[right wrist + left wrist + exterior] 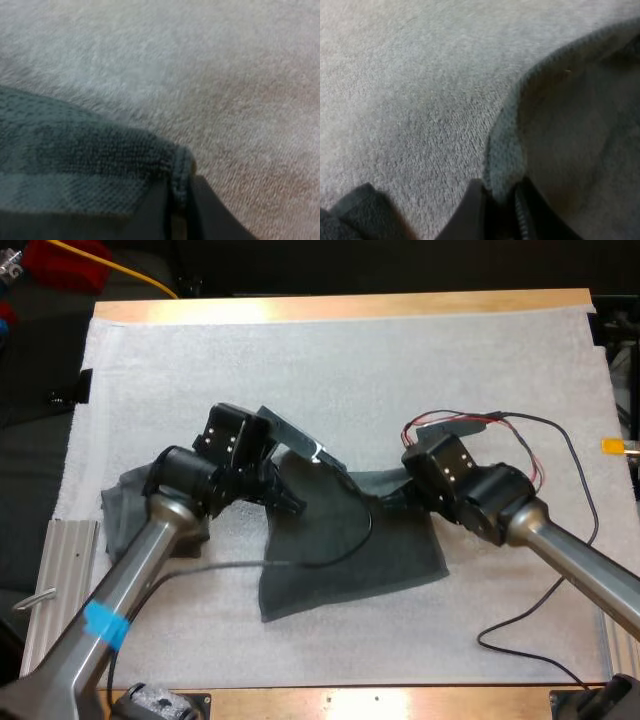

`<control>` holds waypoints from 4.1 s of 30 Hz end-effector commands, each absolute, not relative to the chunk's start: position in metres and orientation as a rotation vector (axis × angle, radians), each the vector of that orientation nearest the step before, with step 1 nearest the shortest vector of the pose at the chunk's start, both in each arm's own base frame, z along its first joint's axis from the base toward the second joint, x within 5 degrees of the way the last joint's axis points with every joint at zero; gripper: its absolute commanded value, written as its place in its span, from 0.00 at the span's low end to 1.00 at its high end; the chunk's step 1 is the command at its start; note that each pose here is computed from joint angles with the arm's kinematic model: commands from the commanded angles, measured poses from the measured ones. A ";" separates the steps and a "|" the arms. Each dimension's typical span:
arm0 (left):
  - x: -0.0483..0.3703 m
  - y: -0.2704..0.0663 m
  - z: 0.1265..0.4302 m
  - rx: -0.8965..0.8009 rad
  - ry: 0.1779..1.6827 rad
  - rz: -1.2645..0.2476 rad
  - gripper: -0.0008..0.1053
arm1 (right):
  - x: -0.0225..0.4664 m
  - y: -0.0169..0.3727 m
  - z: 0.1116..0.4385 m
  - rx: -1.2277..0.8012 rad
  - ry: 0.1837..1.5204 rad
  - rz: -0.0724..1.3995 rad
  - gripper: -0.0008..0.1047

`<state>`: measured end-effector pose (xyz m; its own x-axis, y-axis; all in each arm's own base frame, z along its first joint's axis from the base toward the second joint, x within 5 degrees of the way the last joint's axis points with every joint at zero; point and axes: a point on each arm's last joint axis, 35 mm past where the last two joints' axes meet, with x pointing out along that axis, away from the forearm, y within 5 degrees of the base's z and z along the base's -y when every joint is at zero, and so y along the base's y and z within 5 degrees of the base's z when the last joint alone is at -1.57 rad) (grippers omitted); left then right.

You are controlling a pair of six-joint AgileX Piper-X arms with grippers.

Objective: Pick towel from pile, fold and stack

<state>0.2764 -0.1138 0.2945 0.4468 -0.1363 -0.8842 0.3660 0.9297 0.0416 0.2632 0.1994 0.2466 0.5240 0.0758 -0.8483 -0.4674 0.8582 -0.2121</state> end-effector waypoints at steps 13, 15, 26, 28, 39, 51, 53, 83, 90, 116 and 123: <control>0.313 -0.123 0.242 0.300 1.124 -0.246 0.09 | 0.297 0.207 0.208 -0.398 0.952 0.329 0.02; 0.316 -0.123 0.240 0.295 1.116 -0.241 0.09 | 0.300 0.209 0.203 -0.397 0.949 0.329 0.02; 0.329 -0.101 0.238 0.254 1.097 -0.174 0.41 | 0.315 0.217 0.196 -0.371 0.832 0.284 0.06; 0.330 -0.097 0.238 0.247 1.099 -0.163 0.57 | 0.317 0.219 0.198 -0.357 0.803 0.285 0.14; 0.321 -0.090 0.247 0.221 1.135 -0.180 0.66 | 0.317 0.217 0.208 -0.357 0.766 0.253 0.80; 0.273 -0.079 0.312 0.133 1.046 -0.248 0.66 | 0.291 0.198 0.256 -0.387 0.778 0.273 0.81; 0.260 -0.076 0.325 0.099 1.035 -0.259 0.66 | 0.282 0.193 0.265 -0.388 0.803 0.294 0.81; 0.088 -0.034 0.396 -0.160 1.051 -0.371 0.66 | 0.168 0.121 0.346 -0.302 1.041 0.491 0.81; 0.074 -0.031 0.396 -0.194 1.069 -0.372 0.66 | 0.147 0.106 0.356 -0.285 1.061 0.475 0.81; 0.076 -0.035 0.353 -0.288 1.235 -0.397 0.66 | 0.150 0.111 0.253 -0.150 1.147 0.482 0.81; 0.075 -0.035 0.353 -0.290 1.234 -0.400 0.66 | 0.163 0.103 0.223 0.062 1.200 0.499 0.81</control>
